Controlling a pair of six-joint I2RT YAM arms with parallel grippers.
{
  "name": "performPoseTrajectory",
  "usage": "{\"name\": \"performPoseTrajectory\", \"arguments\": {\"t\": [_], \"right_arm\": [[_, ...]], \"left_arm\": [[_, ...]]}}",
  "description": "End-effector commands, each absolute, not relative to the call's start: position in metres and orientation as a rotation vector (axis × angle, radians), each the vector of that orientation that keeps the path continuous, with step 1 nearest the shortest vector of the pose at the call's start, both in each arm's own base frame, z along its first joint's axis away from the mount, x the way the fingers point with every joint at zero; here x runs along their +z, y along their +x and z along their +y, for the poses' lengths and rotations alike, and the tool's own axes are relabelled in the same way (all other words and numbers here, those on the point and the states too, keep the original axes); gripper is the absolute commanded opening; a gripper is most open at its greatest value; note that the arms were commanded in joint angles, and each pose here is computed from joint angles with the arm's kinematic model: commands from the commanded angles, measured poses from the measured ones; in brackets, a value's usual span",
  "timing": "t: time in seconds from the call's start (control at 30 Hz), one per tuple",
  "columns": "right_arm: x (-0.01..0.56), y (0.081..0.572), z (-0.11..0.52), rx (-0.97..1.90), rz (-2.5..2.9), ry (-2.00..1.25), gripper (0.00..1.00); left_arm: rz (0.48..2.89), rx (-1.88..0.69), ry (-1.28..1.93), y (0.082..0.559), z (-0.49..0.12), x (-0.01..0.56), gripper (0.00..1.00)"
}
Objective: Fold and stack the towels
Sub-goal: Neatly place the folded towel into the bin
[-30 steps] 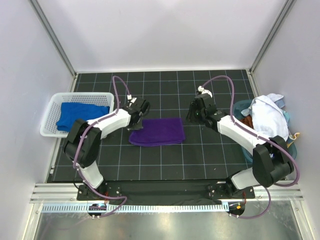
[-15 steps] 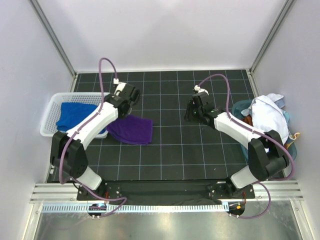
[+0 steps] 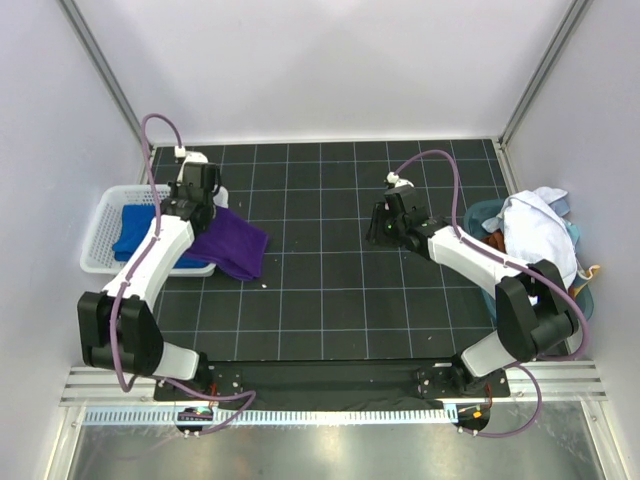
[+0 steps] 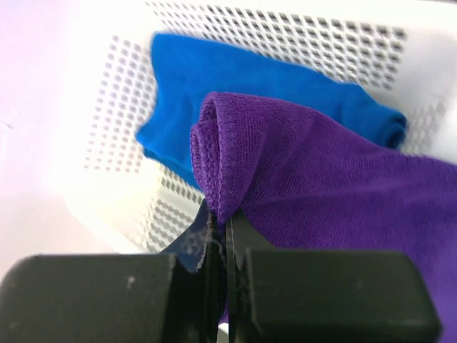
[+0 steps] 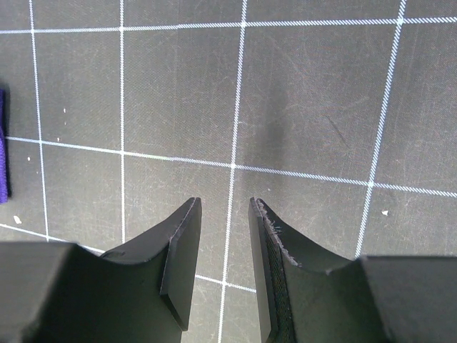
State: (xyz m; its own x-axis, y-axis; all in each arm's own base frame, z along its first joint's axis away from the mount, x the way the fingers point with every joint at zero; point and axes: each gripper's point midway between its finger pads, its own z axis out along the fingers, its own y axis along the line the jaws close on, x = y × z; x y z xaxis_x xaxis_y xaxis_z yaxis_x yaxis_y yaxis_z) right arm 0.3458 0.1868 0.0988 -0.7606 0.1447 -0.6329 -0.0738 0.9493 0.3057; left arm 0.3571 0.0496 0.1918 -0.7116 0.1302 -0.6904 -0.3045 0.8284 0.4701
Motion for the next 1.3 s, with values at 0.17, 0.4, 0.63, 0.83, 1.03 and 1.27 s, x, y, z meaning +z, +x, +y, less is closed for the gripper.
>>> {"name": "performPoseTrajectory", "arguments": {"t": [0.17, 0.4, 0.63, 0.83, 1.03, 1.27], "right_arm": [[0.109, 0.35, 0.192, 0.454, 2.348, 0.02, 0.4], [0.112, 0.349, 0.192, 0.46, 2.341, 0.017, 0.41], [0.114, 0.348, 0.191, 0.458, 2.334, 0.015, 0.41], [0.114, 0.348, 0.191, 0.462, 2.33, 0.014, 0.4], [0.113, 0.348, 0.191, 0.463, 2.329, 0.011, 0.41], [0.113, 0.347, 0.191, 0.462, 2.327, 0.012, 0.4]], "left_arm": [[2.096, 0.79, -0.192, 0.395, 0.088, 0.218, 0.0], [2.111, 0.817, -0.222, 0.406, 0.104, 0.204, 0.0], [2.1, 0.84, -0.259, 0.412, 0.115, 0.2, 0.0], [2.103, 0.859, -0.269, 0.416, 0.119, 0.193, 0.0], [2.105, 0.88, -0.317, 0.415, 0.137, 0.19, 0.0], [2.092, 0.866, -0.366, 0.418, 0.146, 0.187, 0.0]]}}
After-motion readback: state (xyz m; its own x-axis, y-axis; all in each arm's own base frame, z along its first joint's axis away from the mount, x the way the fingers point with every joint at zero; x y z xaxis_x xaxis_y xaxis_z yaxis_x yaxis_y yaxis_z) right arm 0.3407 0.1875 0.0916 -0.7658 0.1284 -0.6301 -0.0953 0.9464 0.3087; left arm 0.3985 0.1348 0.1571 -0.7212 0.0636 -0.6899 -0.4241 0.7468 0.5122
